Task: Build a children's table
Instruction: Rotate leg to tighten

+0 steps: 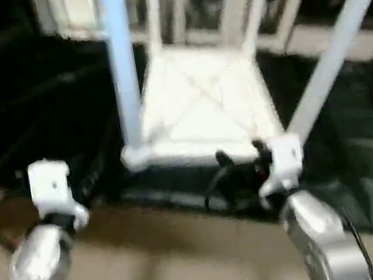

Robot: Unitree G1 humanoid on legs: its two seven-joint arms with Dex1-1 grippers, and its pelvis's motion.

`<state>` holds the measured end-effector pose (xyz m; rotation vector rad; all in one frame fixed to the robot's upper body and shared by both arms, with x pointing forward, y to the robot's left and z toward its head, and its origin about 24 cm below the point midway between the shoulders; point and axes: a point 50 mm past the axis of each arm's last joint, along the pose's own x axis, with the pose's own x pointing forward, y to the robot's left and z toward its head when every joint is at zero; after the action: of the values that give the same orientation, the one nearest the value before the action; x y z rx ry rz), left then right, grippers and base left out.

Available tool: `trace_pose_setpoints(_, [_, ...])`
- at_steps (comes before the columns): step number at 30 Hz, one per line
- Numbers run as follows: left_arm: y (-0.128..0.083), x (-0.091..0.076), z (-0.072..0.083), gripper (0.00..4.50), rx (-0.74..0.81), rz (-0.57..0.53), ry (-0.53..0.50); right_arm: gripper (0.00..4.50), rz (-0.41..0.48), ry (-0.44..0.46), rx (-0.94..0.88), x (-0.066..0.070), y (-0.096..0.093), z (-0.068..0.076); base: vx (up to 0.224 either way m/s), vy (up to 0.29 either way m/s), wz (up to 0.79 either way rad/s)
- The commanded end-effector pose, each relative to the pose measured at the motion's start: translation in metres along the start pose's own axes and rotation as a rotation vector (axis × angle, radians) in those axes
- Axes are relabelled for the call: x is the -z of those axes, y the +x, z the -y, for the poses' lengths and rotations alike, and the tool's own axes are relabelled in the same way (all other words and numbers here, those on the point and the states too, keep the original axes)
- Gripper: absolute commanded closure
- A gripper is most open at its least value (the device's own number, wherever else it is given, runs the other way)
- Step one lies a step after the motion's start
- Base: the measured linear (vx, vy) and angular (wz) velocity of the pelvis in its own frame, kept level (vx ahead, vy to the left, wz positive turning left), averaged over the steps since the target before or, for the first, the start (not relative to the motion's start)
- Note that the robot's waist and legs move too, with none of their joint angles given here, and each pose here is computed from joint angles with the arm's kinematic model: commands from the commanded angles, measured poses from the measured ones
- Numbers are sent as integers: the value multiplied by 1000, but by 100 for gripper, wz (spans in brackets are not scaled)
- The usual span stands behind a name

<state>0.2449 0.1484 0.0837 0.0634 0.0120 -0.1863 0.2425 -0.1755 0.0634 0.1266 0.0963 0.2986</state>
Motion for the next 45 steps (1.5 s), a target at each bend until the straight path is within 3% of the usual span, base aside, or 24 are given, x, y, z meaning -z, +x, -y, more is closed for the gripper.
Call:
trace_pose_setpoints(1, [2, -2, 15, 248, 58, 17, -25, 0, 9, -43, 38, -3, -5, 10, 212, 24, 0])
trace_pose_setpoints(4, [-6, 3, 20, 248, 104, 19, -88, 0, 31, 2, 19, -4, -11, 7, 257, -8, 13])
trace_pose_setpoints(7, [-17, 11, 15, 248, 76, 0, -115, 0, 19, -15, -22, 0, -19, 2, 210, 66, -33])
trace_pose_setpoints(10, [-31, 17, 11, 248, 44, -9, -118, 0, 9, -23, -107, 5, -29, -7, 11, 79, -33])
trace_pose_setpoints(14, [-48, 26, 11, 248, 27, -69, -82, 0, -16, -16, -118, 13, -37, -9, 16, 34, 17])
trace_pose_setpoints(16, [-47, 25, 11, 248, 39, -56, -107, 0, -13, -11, -106, 12, -36, -7, 0, 0, 0])
trace_pose_setpoints(22, [-39, 7, 13, 192, 117, 49, -186, 0, 62, -7, -47, 5, -33, 2, 0, 0, 0])
trace_pose_setpoints(33, [-23, 4, -8, 97, -36, 20, -23, 0, 224, -21, 113, -15, -28, 20, 0, 0, 0])
trace_pose_setpoints(42, [-13, -9, -13, 19, -49, 74, -41, 0, 305, -33, 156, -24, -21, 24, 0, 0, 0])
trace_pose_setpoints(45, [-4, -17, -17, 6, -53, 93, -17, 0, 338, -47, 232, -29, -18, 32, 0, 0, 0])
